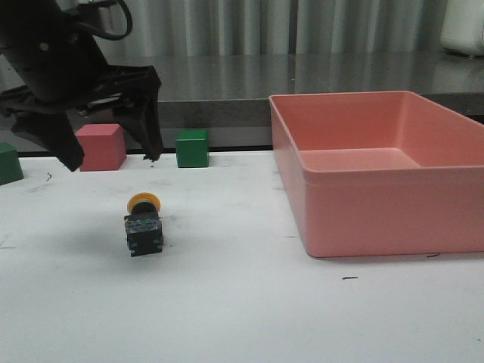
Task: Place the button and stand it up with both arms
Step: 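Move the left gripper down over the button lying on its side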
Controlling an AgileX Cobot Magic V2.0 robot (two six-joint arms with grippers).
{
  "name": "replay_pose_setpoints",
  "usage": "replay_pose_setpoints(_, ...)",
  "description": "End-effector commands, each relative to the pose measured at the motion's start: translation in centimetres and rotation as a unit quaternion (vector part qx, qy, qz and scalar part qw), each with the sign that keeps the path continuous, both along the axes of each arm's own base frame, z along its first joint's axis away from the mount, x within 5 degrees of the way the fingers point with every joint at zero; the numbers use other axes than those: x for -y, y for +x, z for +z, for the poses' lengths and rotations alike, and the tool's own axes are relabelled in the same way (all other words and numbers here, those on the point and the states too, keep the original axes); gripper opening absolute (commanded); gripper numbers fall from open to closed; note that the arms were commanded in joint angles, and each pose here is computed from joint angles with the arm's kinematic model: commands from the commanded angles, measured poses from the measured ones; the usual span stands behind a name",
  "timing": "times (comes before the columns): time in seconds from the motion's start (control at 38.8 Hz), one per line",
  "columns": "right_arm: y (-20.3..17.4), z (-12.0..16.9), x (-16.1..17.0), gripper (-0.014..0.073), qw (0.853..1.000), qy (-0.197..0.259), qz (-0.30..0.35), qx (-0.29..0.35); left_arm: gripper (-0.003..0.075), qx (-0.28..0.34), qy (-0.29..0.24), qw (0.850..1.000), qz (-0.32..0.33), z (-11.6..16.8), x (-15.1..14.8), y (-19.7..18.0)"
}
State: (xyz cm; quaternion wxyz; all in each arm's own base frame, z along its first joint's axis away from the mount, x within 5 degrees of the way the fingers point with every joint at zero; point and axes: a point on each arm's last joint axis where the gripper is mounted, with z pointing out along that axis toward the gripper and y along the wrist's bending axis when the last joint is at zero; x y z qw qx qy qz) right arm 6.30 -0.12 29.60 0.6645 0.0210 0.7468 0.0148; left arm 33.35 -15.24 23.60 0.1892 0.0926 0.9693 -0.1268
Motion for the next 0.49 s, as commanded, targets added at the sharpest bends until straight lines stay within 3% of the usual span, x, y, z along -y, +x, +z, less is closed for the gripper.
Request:
replay_pose_setpoints(0.0,0.0,1.6,0.0,-0.0064,0.999,-0.012,-0.001,0.052,0.0661,-0.005,-0.021,1.0,0.018,1.4,0.8,0.8)
replay_pose_setpoints(0.23,0.0,1.6,0.0,-0.0064,0.999,-0.012,-0.001,0.052,0.0661,-0.075,-0.007,0.997,0.037,-1.1,2.0,3.2)
replay_pose_setpoints(0.46,0.0,1.6,0.0,-0.0064,0.999,-0.012,-0.001,0.052,0.0658,-0.106,0.0,0.994,0.036,-2.8,2.9,5.1)
